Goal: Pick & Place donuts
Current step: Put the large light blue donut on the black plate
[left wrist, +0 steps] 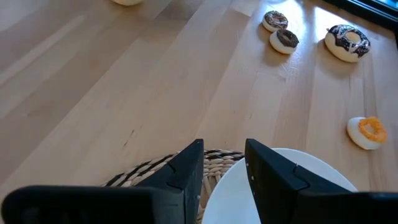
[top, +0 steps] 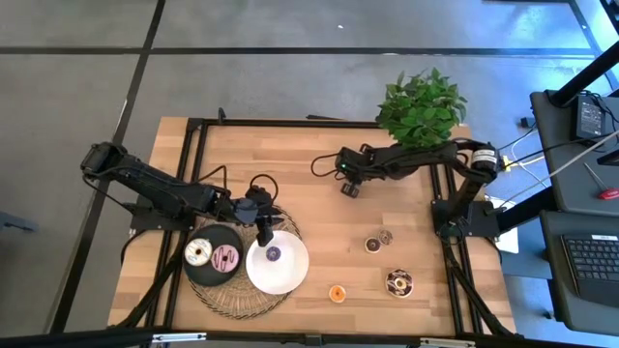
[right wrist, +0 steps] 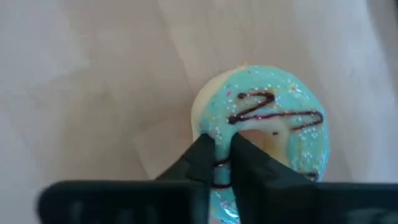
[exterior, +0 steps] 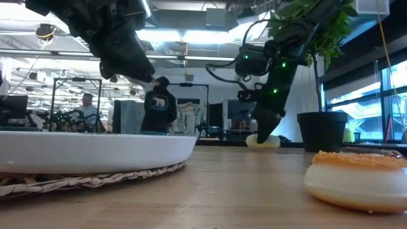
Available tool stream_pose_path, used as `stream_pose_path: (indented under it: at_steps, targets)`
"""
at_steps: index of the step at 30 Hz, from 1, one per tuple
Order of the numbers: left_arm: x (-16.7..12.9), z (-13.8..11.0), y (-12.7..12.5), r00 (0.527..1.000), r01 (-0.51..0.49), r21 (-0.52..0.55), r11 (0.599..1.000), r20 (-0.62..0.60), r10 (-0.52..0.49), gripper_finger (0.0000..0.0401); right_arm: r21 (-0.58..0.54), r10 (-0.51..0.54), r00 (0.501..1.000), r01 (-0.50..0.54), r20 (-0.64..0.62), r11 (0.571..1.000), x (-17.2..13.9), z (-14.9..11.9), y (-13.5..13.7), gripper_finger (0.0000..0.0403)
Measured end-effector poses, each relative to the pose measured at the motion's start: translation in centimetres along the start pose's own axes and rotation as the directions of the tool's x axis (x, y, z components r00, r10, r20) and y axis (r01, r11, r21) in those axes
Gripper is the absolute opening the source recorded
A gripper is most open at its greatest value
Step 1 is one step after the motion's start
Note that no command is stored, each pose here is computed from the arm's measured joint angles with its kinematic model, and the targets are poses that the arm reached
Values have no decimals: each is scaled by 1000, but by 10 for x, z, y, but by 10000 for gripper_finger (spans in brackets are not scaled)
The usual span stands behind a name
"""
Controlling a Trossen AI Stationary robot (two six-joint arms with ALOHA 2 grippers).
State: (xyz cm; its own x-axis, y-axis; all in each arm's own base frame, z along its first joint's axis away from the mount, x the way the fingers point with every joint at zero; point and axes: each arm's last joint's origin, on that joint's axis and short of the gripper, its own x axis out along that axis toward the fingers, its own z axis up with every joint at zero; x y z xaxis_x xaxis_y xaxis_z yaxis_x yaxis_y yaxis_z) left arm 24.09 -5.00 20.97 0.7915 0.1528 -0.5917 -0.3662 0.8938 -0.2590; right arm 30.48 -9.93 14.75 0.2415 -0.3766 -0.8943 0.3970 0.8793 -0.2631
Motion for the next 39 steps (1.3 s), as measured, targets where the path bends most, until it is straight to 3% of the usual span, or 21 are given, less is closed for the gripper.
stream_pose_path:
  at_steps: [4,10,13,16,18,24,28,35,39]
  targets:
    - [0,0,0,1000,0,0,1000,0,0,114,-98,11,998,-5,61,995,-21,2,13,15]
    - [2,3,0,998,-37,69,997,54,33,114,-194,162,969,-126,185,973,-58,4,43,36]
    - [7,8,-4,994,-31,193,981,110,10,113,-278,322,917,-254,235,926,-72,5,62,38]
    - [19,6,-11,991,-8,395,919,126,-46,109,-370,456,849,-347,267,862,-80,7,78,30]
    - [27,6,-15,985,1,470,883,153,-82,105,-415,507,811,-370,293,832,-85,9,86,24]
    - [48,14,-22,979,-69,504,861,199,-38,98,-446,541,779,-382,316,810,-91,8,97,30]
    - [61,20,-28,981,-85,565,821,192,-30,100,-443,579,756,-425,306,789,-93,8,100,35]
    - [78,28,-39,987,-34,634,773,145,-75,112,-454,612,735,-456,293,766,-94,8,101,27]
    - [82,28,-40,993,-46,644,763,116,-38,119,-469,653,707,-496,272,731,-94,7,102,31]
